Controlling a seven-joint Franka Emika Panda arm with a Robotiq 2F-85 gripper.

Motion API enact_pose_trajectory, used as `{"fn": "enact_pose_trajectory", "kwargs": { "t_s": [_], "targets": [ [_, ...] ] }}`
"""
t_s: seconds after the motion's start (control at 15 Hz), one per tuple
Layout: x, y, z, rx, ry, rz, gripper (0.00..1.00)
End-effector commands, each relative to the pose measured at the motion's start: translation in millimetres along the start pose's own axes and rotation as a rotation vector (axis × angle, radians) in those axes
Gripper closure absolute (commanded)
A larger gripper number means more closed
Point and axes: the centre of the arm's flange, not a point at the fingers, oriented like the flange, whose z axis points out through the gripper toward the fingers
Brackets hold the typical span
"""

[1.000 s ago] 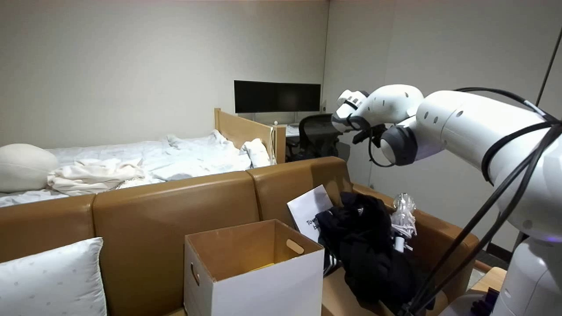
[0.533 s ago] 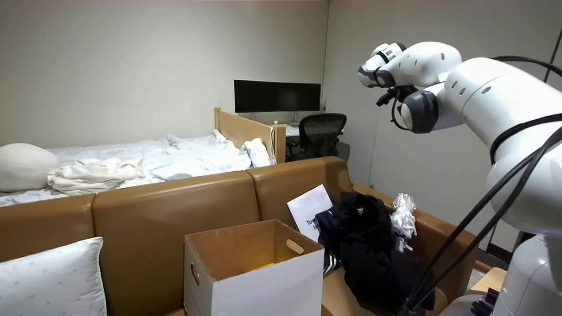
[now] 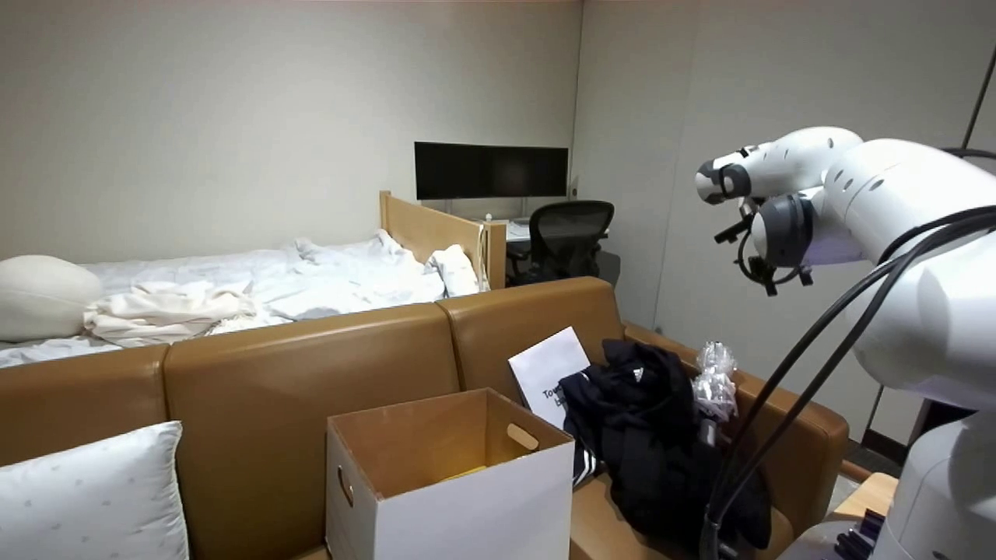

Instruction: Remove the clothes from the box, put them on the couch, and then put the umbrella on the couch in the box

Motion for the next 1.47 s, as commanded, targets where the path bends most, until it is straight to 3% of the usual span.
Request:
{"fn": "enact_pose_trajectory", "kwargs": {
  "t_s": [0.0, 0.2, 0.33, 0.67, 0.73, 0.87, 1.07, 1.27, 1.4],
  "targets": [
    [-25.2, -48.4, 89.6, -0.022, -0.138, -0.148, 0.0],
    [-70.0, -67.5, 153.1, -0.078, -0.24, -0.272, 0.0],
    [-90.5, -78.8, 167.8, -0.108, -0.285, -0.363, 0.0],
    [-125.9, -61.4, 157.6, -0.204, -0.35, -0.589, 0.0],
    [-133.3, -58.5, 158.6, -0.207, -0.356, -0.592, 0.0],
    [-144.2, -62.6, 180.9, -0.164, -0.267, -0.514, 0.0],
    [-137.8, -82.4, 218.1, -0.031, -0.152, -0.399, 0.0],
    [-133.1, -106.6, 244.5, 0.05, -0.116, -0.312, 0.0],
    [-138.8, -115.2, 264.4, 0.093, -0.153, -0.268, 0.0]
  ]
}}
